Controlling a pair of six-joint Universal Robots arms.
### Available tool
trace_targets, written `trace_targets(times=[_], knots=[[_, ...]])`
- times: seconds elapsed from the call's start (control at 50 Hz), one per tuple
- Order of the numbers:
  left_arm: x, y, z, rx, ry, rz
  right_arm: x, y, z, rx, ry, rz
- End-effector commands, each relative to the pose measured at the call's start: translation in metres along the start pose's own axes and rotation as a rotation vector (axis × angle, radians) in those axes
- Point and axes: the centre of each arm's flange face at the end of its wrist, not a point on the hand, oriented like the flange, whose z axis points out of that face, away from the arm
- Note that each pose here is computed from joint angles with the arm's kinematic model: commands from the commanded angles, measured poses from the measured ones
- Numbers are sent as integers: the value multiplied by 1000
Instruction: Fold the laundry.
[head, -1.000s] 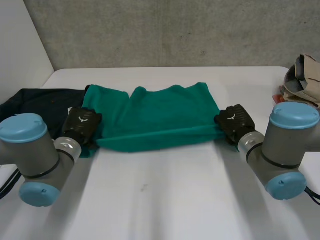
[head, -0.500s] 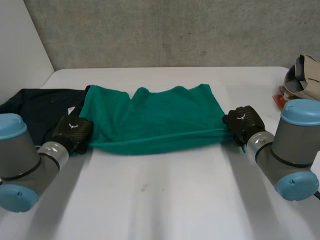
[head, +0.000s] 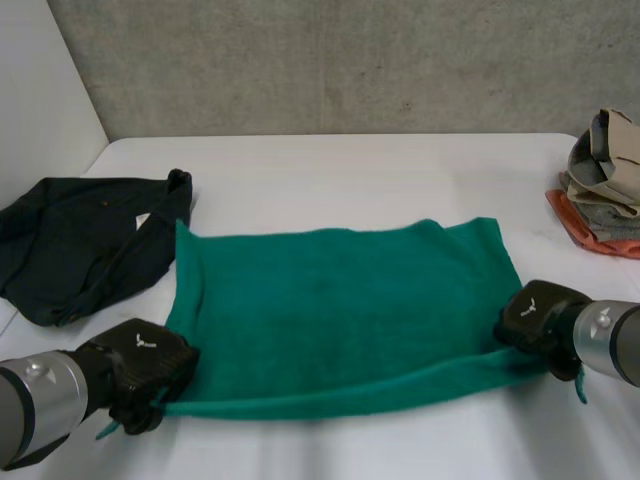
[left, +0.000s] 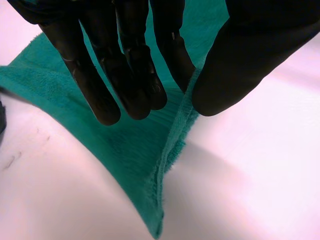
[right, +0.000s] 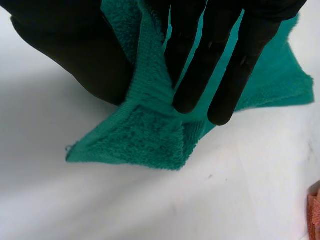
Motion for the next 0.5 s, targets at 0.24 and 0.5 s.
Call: trace_targets(times=[0.24,0.5], knots=[[-69,-90,103,280,-304,154,70,-41,74,203,361,77],[-182,-247,-3,1153,-865,76,215,-137,-20,1090,1154,225]])
